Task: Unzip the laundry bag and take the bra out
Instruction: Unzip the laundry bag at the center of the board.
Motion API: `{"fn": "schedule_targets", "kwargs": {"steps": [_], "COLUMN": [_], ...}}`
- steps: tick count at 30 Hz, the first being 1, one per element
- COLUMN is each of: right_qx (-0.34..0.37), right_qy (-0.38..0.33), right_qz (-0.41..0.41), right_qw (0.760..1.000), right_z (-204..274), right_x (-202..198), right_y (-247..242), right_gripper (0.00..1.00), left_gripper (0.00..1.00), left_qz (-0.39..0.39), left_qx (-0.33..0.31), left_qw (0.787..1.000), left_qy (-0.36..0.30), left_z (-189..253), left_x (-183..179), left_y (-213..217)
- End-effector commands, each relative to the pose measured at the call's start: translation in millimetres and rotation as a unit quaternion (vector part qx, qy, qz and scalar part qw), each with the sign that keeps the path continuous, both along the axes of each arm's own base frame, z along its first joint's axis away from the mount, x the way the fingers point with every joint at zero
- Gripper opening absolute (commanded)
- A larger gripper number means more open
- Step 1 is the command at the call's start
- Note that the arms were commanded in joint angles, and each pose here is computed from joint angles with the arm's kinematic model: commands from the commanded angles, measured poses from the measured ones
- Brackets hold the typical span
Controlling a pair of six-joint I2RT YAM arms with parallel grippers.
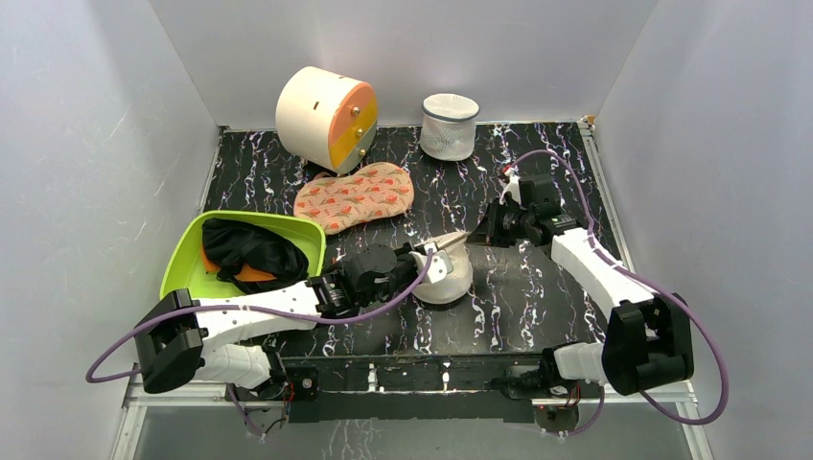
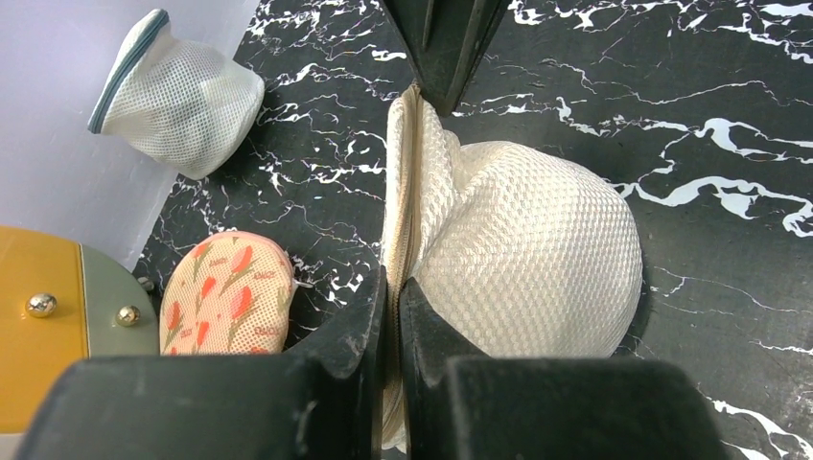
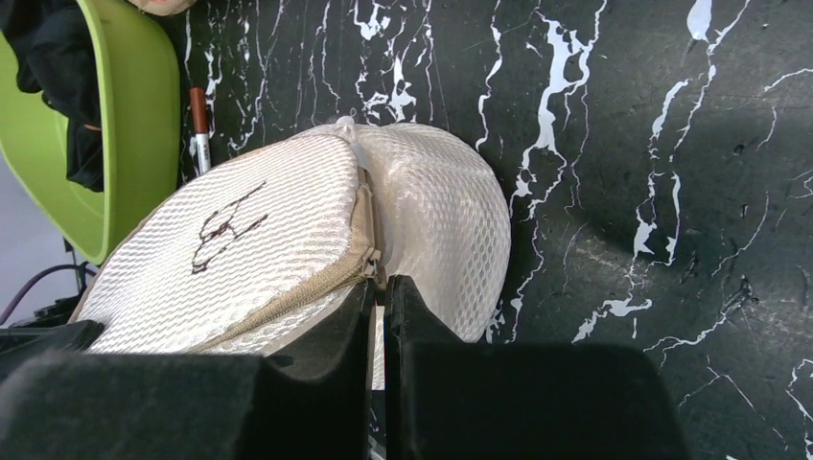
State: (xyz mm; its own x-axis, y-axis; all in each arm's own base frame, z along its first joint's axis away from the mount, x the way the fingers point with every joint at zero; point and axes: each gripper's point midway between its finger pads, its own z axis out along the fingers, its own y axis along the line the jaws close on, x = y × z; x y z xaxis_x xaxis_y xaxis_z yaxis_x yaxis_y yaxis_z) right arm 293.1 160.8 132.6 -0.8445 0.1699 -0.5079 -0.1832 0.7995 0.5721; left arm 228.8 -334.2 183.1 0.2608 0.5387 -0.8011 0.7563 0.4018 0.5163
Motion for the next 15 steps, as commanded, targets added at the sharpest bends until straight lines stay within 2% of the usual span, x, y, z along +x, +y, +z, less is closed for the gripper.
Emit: {"fn": "schedule_targets", "kwargs": {"steps": [1, 3, 6, 10, 15], "right_qx": [-0.007, 0.014, 0.032, 0.053, 0.065], "right_qy": [-0.059, -0.070, -0.083, -0.089, -0.097], "right_qz": [-0.014, -0.007, 0.000, 0.010, 0.025], "right_qw": [0.998, 0.997, 0.996, 0.995, 0.993], "right_z": [27, 38, 50, 60, 70], "right_x": [23, 17, 5, -10, -26], "right_y": [-15, -10, -3, 10, 31], "right_gripper": [0.00, 0.00, 0.00, 0.00, 0.00], "left_gripper": [0.00, 0.02, 0.17, 0.26, 0.51], "left_qz": [0.010, 0.008, 0.001, -0.012, -0.027], "left_qx": [-0.016, -0.010, -0.002, -0.005, -0.019], "left_qw": [1.000, 1.000, 1.000, 1.000, 0.999], "left_qy": [-0.009, -0.003, 0.008, 0.026, 0.042], "left_z": [16, 12, 8, 7, 10], "left_x": [1, 0, -1, -6, -13], "left_y": [4, 2, -2, -8, -13]}}
